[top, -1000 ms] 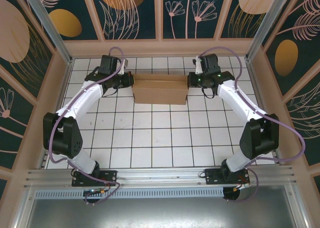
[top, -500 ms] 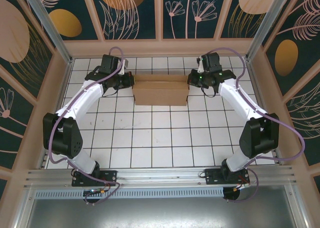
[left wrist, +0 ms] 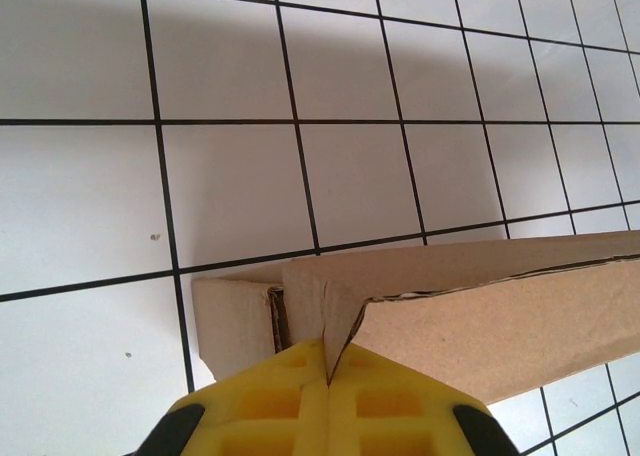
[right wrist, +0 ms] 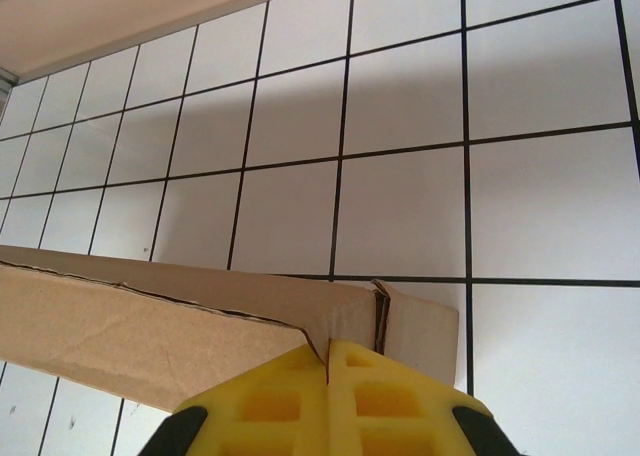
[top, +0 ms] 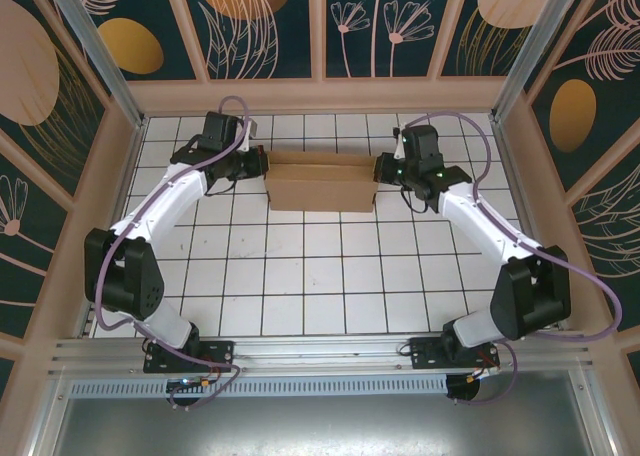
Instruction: Fold the paper box
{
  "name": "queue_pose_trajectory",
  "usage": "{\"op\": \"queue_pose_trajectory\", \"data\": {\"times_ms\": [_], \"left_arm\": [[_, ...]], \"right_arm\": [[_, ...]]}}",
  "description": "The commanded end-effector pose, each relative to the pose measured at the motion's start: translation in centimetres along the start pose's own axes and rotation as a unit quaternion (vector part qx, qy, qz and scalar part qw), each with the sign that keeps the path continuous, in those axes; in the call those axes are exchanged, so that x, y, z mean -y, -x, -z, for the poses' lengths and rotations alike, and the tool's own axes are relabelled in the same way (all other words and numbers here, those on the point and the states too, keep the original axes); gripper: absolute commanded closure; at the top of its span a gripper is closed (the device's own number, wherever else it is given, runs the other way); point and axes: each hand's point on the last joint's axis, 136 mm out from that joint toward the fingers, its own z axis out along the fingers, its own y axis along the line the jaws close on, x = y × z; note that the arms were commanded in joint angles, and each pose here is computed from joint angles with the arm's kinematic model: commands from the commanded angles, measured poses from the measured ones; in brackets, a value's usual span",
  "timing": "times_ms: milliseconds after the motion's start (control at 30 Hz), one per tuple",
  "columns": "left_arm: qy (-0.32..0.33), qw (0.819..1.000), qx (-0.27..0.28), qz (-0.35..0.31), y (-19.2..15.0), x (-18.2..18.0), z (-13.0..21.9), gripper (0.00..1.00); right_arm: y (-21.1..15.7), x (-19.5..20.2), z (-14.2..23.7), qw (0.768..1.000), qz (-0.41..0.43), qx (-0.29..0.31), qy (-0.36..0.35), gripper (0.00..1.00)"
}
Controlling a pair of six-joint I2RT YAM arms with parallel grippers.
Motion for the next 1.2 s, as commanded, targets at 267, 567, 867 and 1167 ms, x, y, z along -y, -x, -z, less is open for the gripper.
{"op": "queue_pose_trajectory", "data": {"times_ms": [267,567,867,1167], "left_arm": [[0.035,0.999,-0.002,-0.033,-1.7,-1.6,-0.2,1.0],[0.064,0.997,0.002,-0.045,-1.4,-2.6,0.0,1.0],[0.065,0.997,0.005,-0.046,-2.6,-3.2,-0.4,1.0],[0.05,0.998,0.04,-0.026,-4.9,-3.5,-1.0,1.0]], "right_arm": [[-2.7,2.4,-0.5,0.998,0.043,0.013,-0.038,1.0],[-2.7,2.5,-0.7,0.997,0.059,0.011,-0.045,1.0],[-3.0,2.3,-0.7,0.996,0.072,0.01,-0.046,1.0],[-3.2,2.7,-0.2,0.995,0.061,0.06,-0.045,1.0]]}}
